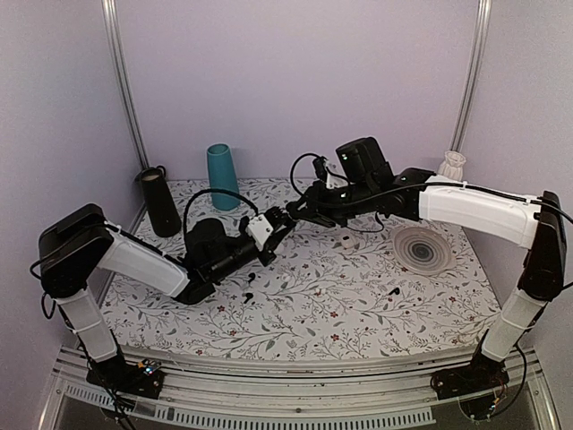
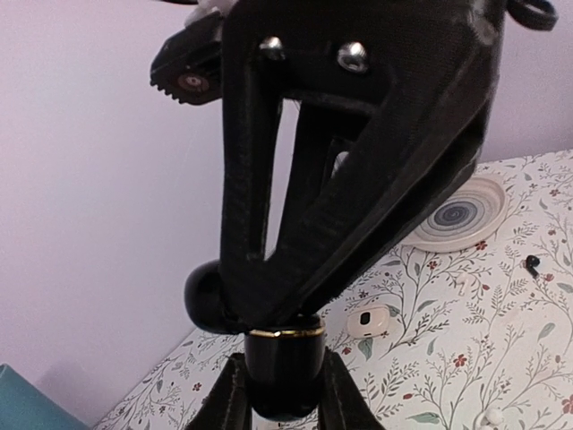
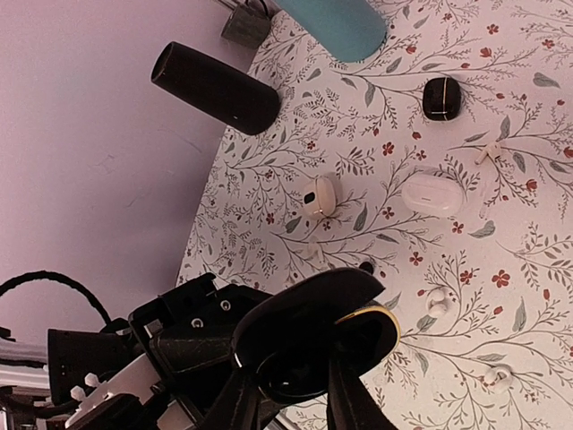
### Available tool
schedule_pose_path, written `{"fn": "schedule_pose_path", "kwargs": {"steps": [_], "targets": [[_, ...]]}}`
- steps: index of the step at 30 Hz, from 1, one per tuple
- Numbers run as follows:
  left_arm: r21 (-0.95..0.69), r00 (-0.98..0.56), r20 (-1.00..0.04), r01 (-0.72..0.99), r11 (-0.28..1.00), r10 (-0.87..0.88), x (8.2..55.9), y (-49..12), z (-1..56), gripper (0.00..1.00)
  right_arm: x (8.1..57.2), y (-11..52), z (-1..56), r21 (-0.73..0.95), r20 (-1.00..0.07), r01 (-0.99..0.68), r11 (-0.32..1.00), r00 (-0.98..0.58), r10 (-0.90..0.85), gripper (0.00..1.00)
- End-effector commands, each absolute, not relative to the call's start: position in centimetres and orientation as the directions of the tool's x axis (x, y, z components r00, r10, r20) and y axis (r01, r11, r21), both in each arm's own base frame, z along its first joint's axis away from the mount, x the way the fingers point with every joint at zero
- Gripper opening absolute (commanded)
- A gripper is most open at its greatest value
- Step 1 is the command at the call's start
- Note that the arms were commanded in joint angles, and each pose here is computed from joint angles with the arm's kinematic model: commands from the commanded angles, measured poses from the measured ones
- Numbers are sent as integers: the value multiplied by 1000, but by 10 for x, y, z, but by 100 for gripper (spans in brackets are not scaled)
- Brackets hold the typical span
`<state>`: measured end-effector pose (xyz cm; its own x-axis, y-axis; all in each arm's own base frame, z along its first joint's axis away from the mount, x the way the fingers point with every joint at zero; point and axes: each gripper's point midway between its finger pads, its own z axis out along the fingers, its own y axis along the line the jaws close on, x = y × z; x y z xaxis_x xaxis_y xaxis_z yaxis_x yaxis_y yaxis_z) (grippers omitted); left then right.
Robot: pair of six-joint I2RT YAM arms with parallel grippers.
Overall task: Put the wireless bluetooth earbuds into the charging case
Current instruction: Pick up the right earbud from the left side groove of the charging case.
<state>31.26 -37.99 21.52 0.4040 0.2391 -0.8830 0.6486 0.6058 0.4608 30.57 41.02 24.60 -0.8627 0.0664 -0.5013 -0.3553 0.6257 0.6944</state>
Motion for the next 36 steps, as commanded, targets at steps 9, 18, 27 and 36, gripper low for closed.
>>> {"fn": "schedule_pose_path", "kwargs": {"steps": [9, 18, 27, 36], "targets": [[495, 497, -852, 661, 564, 164, 286, -398, 235, 0, 297, 429, 227, 684, -468, -380, 623, -883, -24, 21], [445, 460, -878, 674, 591, 136, 292, -396, 237, 0, 297, 428, 227, 676, -476, -380, 632, -879, -21, 8], [409, 428, -896, 690, 597, 119, 294, -386, 233, 0, 300, 411, 237, 696, -487, -371, 614, -873, 25, 8], [396, 414, -903, 701, 594, 114, 295, -387, 229, 0, 303, 399, 241, 725, -477, -352, 591, -877, 62, 8]]}}
